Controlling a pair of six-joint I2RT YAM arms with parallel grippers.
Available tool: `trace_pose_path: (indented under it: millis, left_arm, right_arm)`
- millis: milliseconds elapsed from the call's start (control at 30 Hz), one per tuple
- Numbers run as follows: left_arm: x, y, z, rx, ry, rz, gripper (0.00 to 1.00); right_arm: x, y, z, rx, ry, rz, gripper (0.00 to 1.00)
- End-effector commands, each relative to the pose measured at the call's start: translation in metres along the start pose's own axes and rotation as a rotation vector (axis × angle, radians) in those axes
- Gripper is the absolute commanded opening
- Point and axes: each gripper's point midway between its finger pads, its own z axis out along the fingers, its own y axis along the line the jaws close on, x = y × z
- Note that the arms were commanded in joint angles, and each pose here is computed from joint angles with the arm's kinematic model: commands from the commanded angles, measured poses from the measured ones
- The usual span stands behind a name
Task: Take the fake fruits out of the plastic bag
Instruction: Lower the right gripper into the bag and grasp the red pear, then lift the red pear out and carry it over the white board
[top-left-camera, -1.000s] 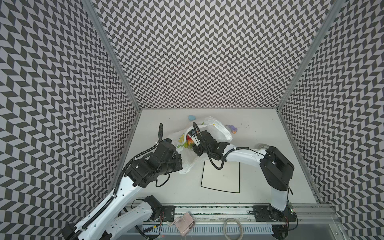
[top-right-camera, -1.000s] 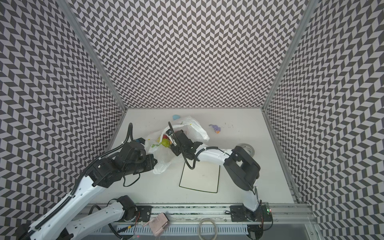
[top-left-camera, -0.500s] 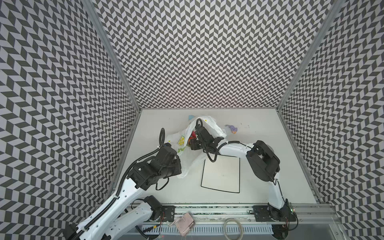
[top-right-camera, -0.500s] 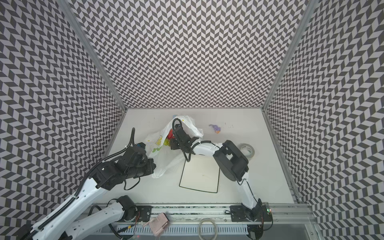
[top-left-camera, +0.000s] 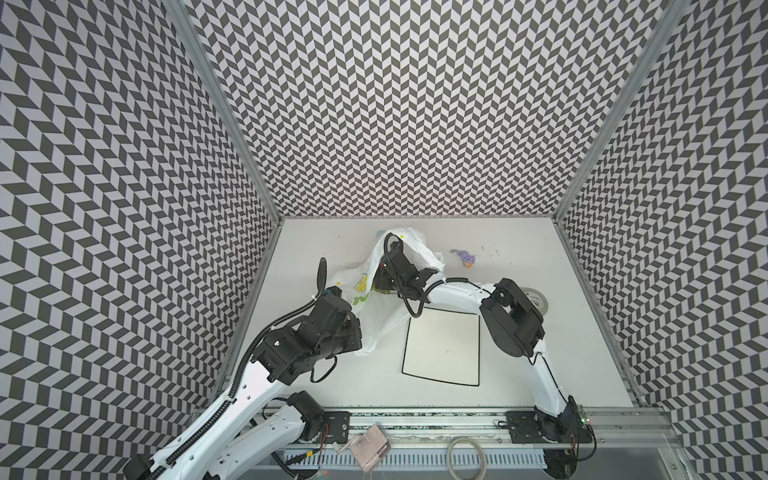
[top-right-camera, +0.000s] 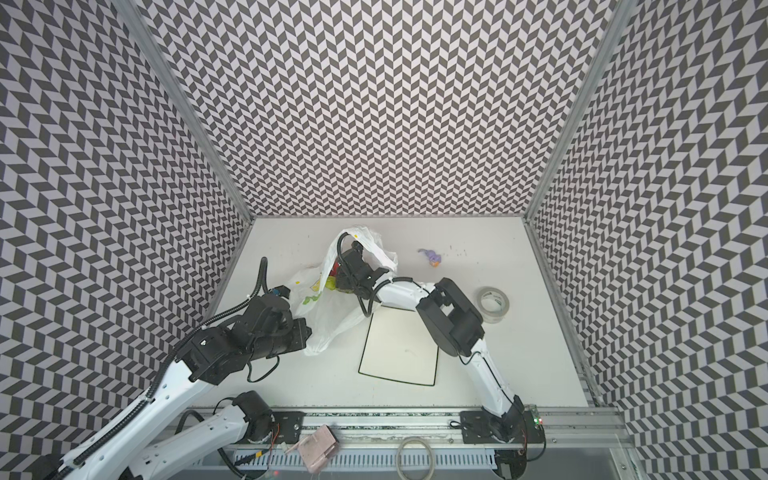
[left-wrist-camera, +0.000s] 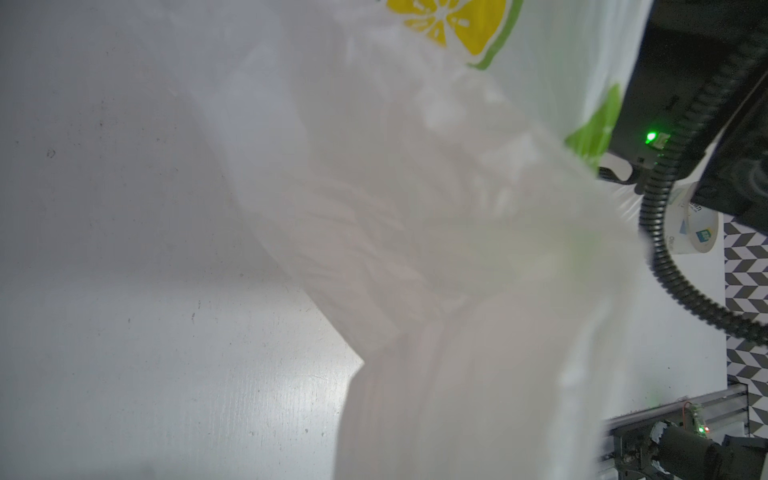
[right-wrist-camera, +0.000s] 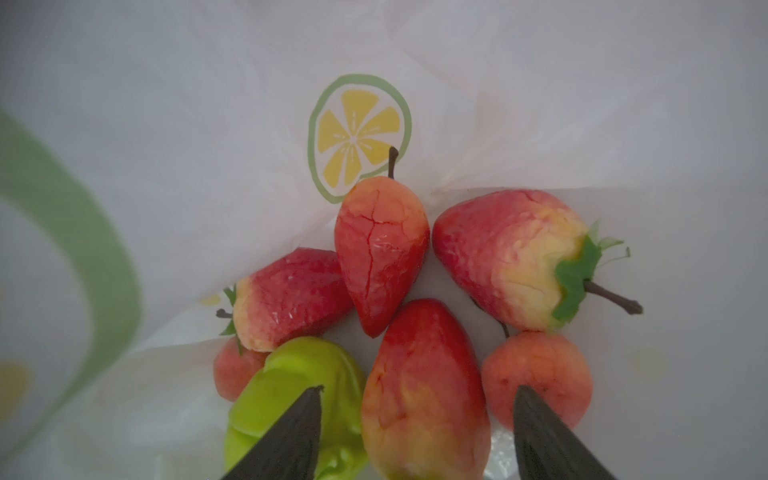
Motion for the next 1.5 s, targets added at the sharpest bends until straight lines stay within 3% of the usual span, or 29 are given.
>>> trace_pose_path:
  millis: [0, 433, 633, 833, 1167, 1467]
  left_arm:
    - [-0.006, -0.005, -0.002, 0.024, -0.031, 0.014, 0.0]
    - [-0.018, -0.013, -0.007, 0.041, -0.069, 0.036, 0.0]
    - [-0.021, -0.011, -0.006, 0.026, -0.083, 0.031, 0.0]
    - [-0.027, -0.011, -0.001, 0.017, -0.11, -0.011, 0.0]
    - [-0.044, -0.01, 0.0, -0.015, -0.18, -0.049, 0.0]
    - [-0.047, -0.012, 0.0, -0.02, -0.186, -0.042, 0.0]
  right_arm:
    - [0.018, -0.005, 0.013, 0.015, 0.049, 0.034, 0.69]
    - [0.026, -0.016, 0.046, 0.093, 0.062, 0.005, 0.71]
    - [0.023, -0.012, 0.041, 0.09, 0.059, -0.049, 0.52]
    - [-0.004, 0.023, -0.001, -0.04, 0.023, -0.097, 0.39]
    - [-0.011, 0.075, -0.089, -0.314, 0.047, -0.164, 0.38]
    - [0.009, 0.077, -0.164, -0.443, 0.127, -0.307, 0.36]
